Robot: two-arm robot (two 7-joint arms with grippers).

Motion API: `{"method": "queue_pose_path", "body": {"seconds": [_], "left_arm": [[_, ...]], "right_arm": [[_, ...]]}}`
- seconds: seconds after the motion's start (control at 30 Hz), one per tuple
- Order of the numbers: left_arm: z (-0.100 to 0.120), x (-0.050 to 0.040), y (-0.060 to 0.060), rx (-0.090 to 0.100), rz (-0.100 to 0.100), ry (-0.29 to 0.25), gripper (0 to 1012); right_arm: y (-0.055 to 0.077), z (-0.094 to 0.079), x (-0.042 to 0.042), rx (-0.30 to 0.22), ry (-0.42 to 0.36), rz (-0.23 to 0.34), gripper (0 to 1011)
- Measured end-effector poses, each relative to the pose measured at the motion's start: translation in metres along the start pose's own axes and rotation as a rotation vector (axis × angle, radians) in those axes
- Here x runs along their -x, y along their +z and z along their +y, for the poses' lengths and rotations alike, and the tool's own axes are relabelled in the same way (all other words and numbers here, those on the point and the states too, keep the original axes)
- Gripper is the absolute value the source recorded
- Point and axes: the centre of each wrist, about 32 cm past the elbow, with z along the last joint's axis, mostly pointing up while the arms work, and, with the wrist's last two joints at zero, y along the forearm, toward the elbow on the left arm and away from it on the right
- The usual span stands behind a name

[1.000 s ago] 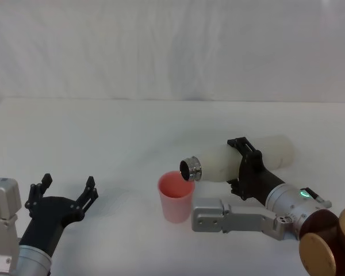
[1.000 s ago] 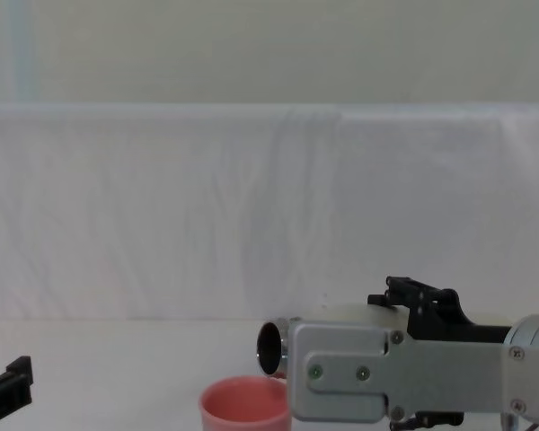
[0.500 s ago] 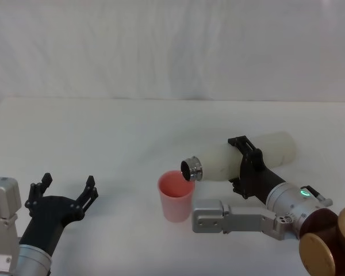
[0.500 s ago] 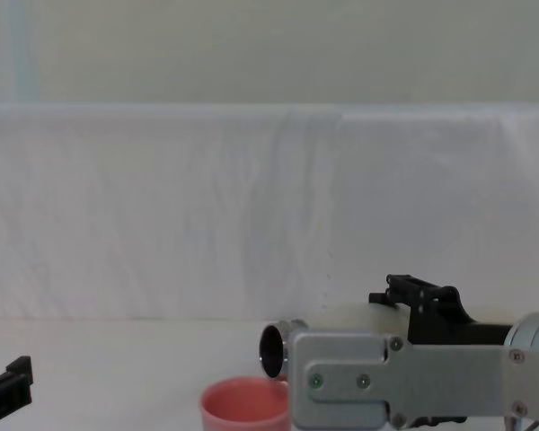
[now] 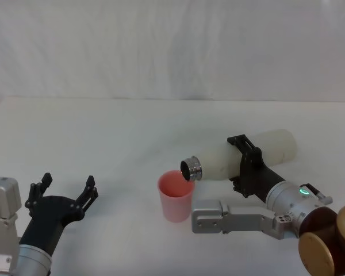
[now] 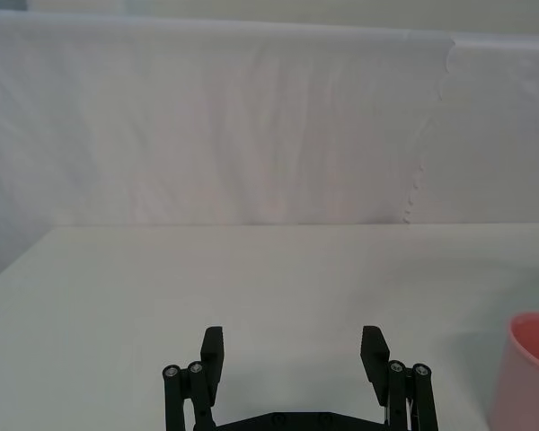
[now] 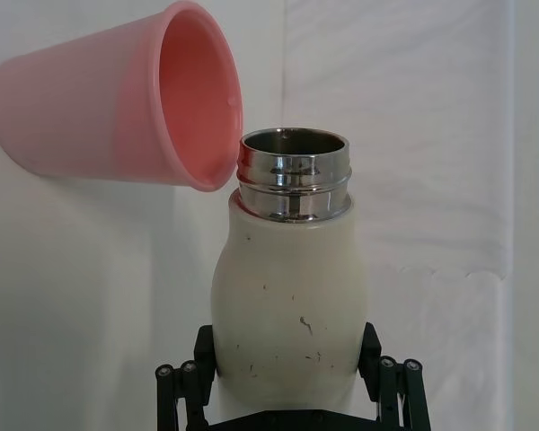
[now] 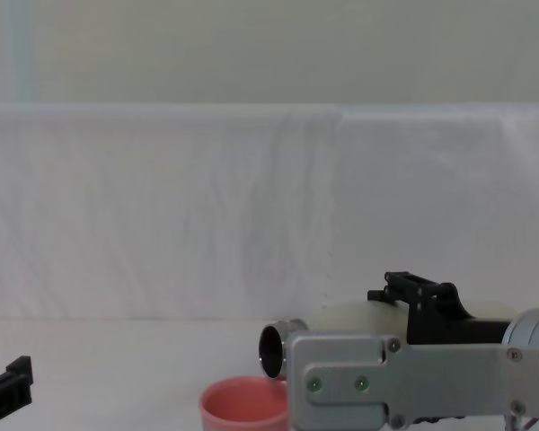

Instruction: Grasp the thermos with one hand and pour water into the cup lid.

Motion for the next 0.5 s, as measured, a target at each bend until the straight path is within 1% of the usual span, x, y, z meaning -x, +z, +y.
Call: {"method": "queue_pose_path", "body": {"seconds": [0.23, 0.5], "left_arm": [[0.0000, 0.0000, 0.0000, 0.000, 0.000, 0.000, 1001], [0.0000, 0.0000, 0.0000, 0.000, 0.000, 0.000, 1001]], "right_arm": [[0.0019, 0.0022, -0.0007, 0.000, 0.002, -0.027, 959], [0.0030, 0.0037, -0.0020, 0.002, 0.000, -0.040, 959]]}}
